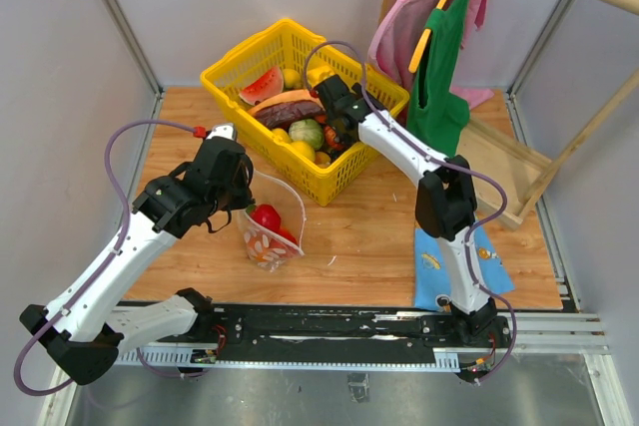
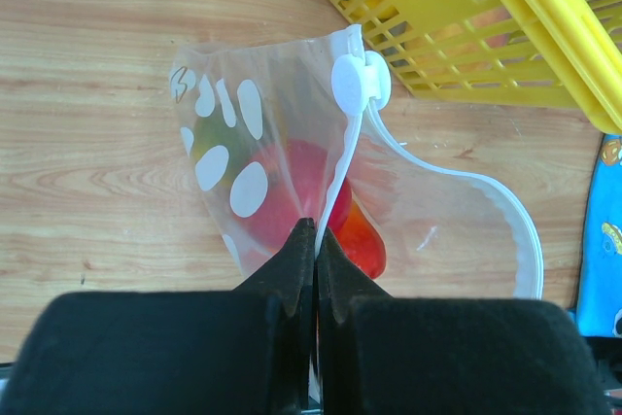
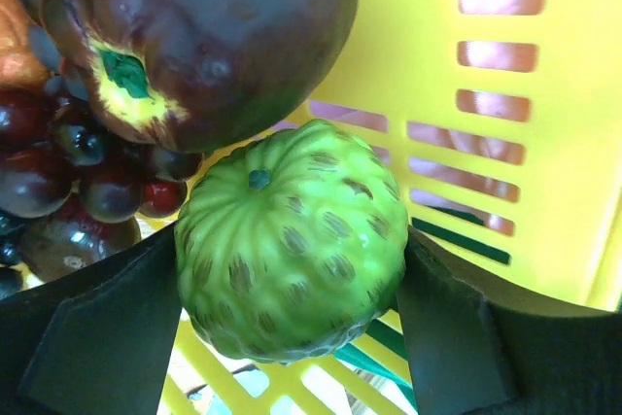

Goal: Place the food in the zip-top bag and seal the zipper
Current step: Pick up the fake fruit from the bin.

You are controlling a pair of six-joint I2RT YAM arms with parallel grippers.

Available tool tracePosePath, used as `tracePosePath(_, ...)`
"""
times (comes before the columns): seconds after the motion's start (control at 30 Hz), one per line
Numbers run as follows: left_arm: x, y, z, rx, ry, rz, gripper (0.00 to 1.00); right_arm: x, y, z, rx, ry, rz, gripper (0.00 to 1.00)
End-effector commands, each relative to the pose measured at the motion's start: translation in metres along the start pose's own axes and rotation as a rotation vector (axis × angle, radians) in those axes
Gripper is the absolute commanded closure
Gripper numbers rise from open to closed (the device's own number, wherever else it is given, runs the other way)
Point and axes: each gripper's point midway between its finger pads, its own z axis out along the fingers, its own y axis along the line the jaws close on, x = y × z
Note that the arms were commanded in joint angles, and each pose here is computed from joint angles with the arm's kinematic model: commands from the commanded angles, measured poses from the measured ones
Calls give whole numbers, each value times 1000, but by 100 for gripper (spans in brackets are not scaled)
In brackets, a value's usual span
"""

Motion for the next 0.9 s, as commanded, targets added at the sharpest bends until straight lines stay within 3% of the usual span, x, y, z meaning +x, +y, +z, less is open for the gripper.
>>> tracePosePath(0.0, -9, -6, 0, 22, -25, -8, 100, -11, -9, -34, -33, -66, 10, 47)
tracePosePath(0.4, -11, -7, -1, 28, -37, -14, 100, -49, 8, -98, -266, -284, 120, 56)
tracePosePath(0.87, -12, -10, -2, 50, -42, -23, 100, -82, 24, -197, -579, -600, 227, 59)
